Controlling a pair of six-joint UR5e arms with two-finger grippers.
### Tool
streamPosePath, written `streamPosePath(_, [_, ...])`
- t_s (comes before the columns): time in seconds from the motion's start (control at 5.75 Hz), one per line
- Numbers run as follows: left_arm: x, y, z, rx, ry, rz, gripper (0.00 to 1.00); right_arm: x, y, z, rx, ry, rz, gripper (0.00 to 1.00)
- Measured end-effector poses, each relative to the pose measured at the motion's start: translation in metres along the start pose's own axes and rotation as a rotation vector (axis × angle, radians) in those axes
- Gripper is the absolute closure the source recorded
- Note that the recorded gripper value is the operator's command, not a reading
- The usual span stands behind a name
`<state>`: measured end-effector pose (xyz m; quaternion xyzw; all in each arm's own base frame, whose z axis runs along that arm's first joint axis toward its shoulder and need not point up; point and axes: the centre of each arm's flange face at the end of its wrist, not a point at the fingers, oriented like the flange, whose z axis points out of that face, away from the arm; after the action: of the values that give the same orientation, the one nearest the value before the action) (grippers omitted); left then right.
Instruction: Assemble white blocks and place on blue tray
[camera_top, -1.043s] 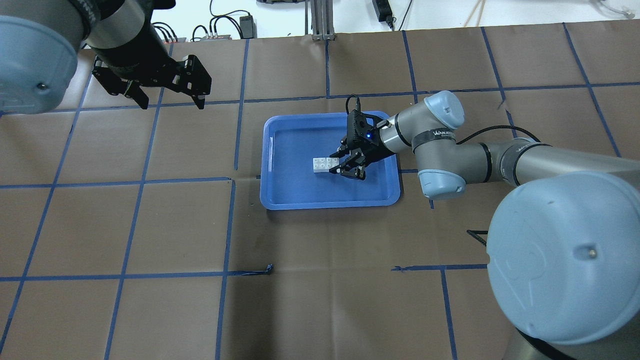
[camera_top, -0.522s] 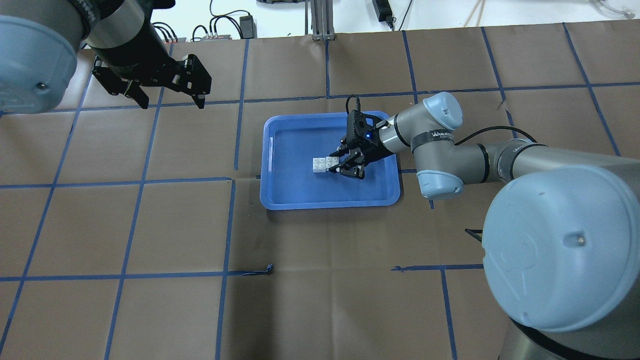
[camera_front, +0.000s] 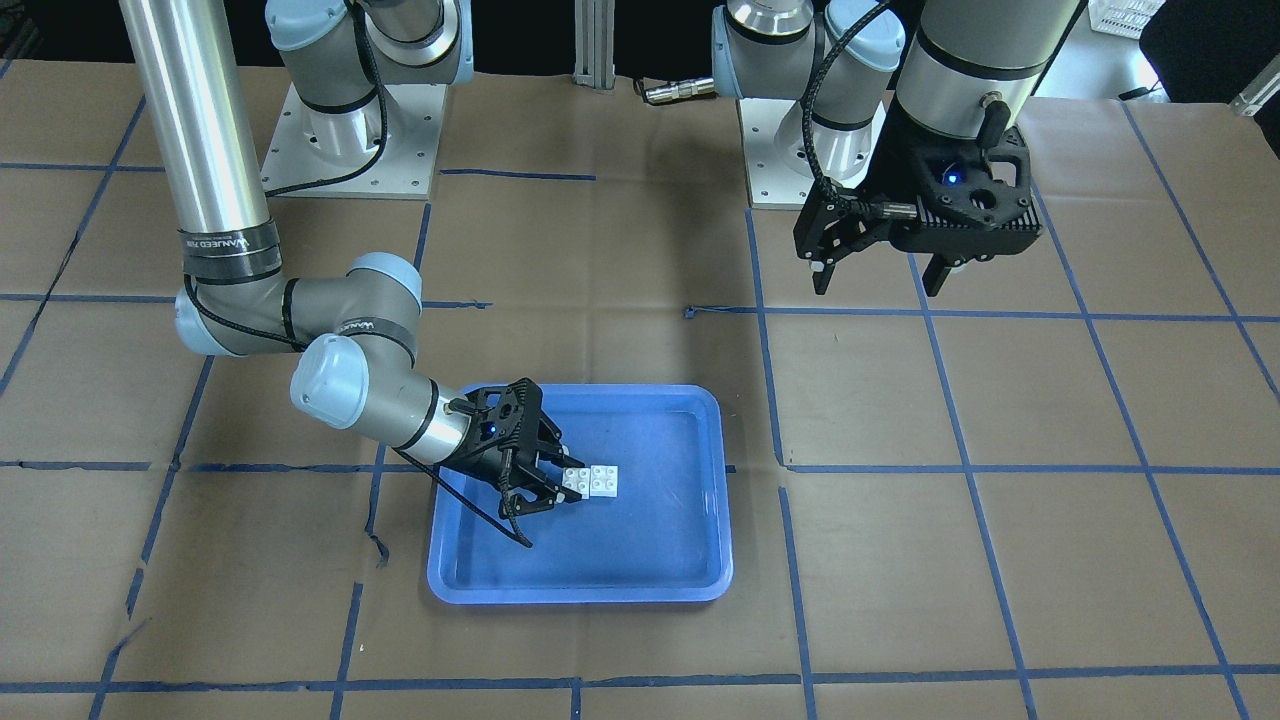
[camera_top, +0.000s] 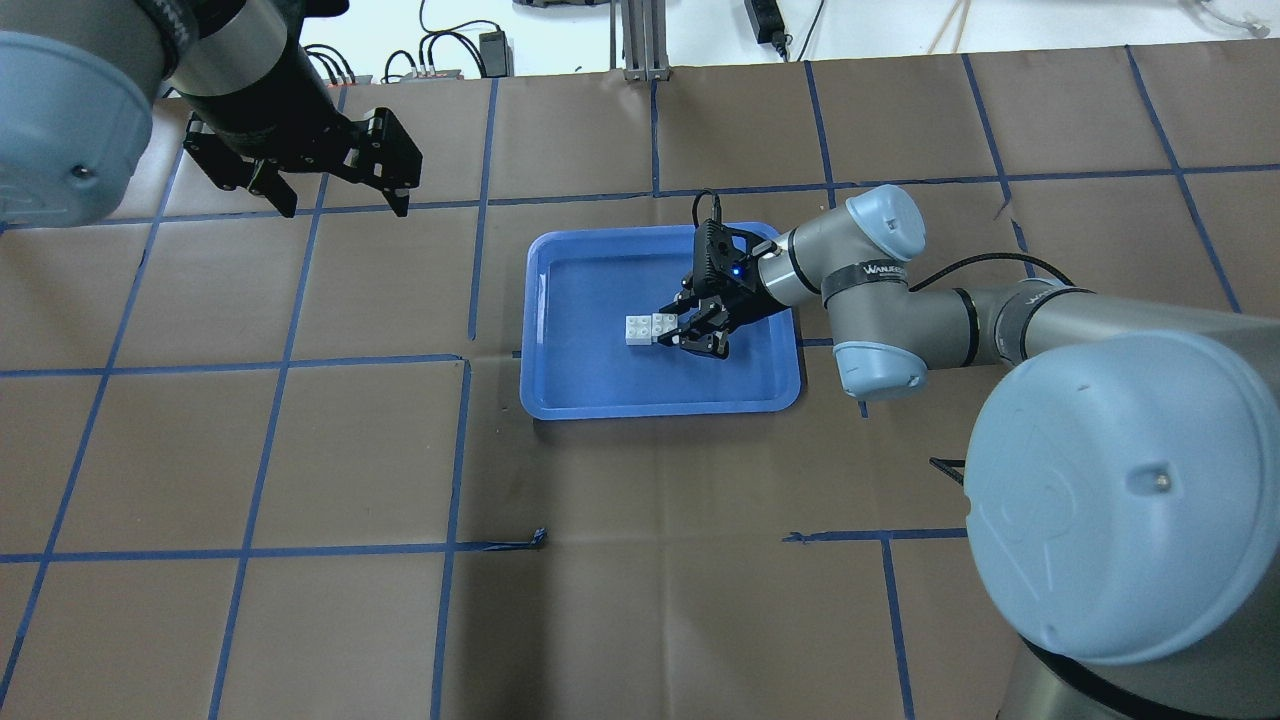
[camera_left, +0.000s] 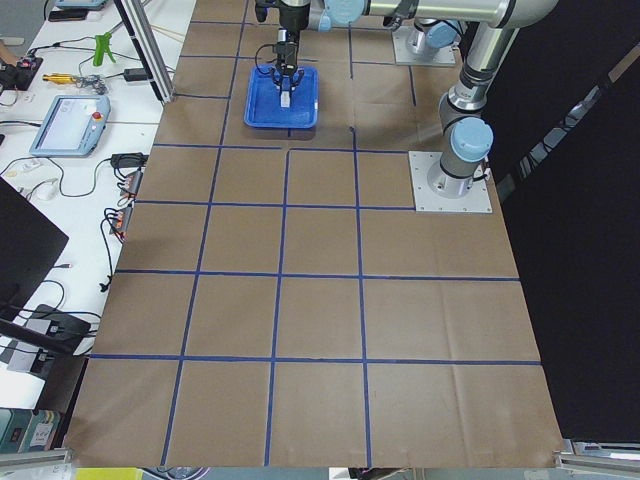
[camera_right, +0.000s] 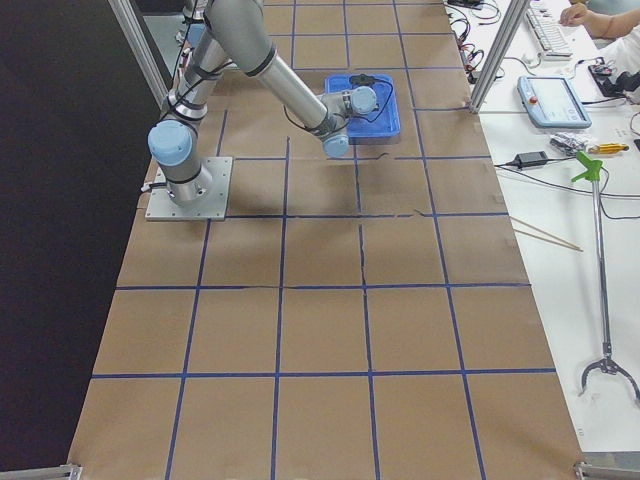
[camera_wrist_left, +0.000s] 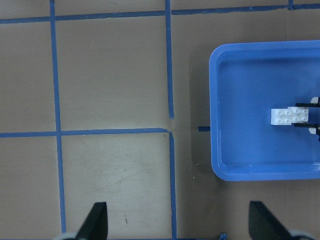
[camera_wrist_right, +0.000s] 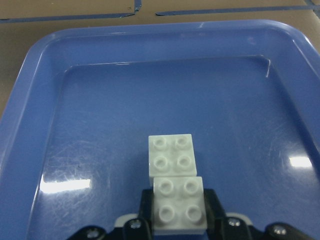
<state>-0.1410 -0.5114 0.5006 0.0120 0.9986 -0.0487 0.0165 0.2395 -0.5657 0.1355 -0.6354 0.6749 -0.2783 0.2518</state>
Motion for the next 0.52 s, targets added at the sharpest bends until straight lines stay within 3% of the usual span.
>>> streamPosePath(0.35, [0.0001, -0.0001, 0.0, 0.001, 0.001, 0.0, 0.01, -0.0007, 0.0005, 0.0004, 0.0, -0.002, 0.004, 0.6])
streamPosePath(0.52, [0.0001, -0.0001, -0.0001, 0.001, 0.001, 0.0, 0.01, -0.0007, 0.0005, 0.0004, 0.0, -0.002, 0.004, 0.48])
